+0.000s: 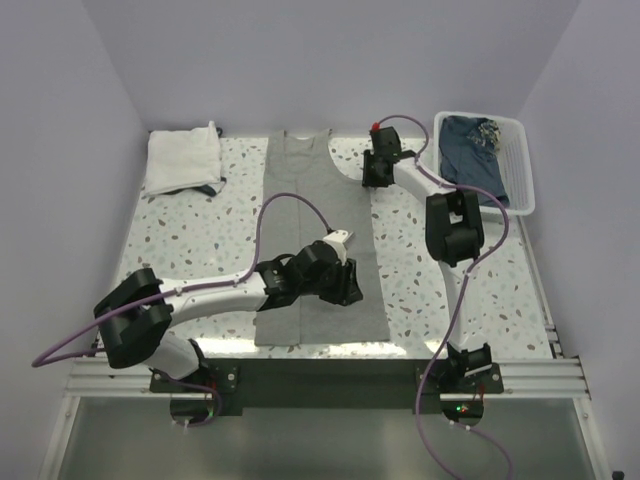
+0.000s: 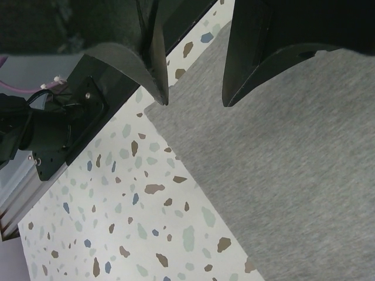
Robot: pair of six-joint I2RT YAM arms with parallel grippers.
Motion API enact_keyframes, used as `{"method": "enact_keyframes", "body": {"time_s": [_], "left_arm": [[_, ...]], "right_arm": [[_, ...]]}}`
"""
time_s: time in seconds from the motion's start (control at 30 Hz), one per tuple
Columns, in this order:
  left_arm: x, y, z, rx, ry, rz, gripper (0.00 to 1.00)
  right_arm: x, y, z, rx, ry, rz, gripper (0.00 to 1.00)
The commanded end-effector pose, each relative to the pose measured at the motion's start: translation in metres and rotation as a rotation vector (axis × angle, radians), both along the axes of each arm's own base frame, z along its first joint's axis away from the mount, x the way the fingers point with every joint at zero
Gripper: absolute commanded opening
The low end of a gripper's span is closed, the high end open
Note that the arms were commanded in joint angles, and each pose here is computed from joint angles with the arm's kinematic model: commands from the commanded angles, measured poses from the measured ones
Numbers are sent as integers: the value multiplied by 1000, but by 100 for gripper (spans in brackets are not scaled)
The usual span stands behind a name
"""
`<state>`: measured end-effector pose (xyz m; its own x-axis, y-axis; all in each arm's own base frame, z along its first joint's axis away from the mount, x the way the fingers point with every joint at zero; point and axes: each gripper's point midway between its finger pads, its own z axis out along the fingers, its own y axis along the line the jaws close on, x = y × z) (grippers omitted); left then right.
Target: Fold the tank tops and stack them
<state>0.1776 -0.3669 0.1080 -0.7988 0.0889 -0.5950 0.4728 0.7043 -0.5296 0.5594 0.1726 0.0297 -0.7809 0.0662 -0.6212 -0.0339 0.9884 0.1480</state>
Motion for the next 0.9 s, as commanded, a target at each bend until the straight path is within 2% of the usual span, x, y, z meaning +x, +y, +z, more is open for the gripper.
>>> {"method": "enact_keyframes", "body": {"time_s": [0.0,0.03,0.17,0.3,0.63,0.87], "left_arm": [[-3,-22,11,-35,-9,-46,47],[-5,-26,3,-16,0,-57,48],[-17,-43,-7,8,5,-91,50],[-22,-58,-16,31,-2,-106,50],[-41,-79,-52,162,-12,-117,50],[-58,-92,-62,186,-18,-155,49]], "right_arm": [[8,-6,0,-37,-12,-2,32],[7,-5,-3,-38,-7,3,31],[2,-6,-11,-41,5,3,9],[-4,-9,-12,-43,3,-2,0],[-15,-13,-7,-15,-4,-34,0],[-17,-13,-11,-5,8,-38,0]]}}
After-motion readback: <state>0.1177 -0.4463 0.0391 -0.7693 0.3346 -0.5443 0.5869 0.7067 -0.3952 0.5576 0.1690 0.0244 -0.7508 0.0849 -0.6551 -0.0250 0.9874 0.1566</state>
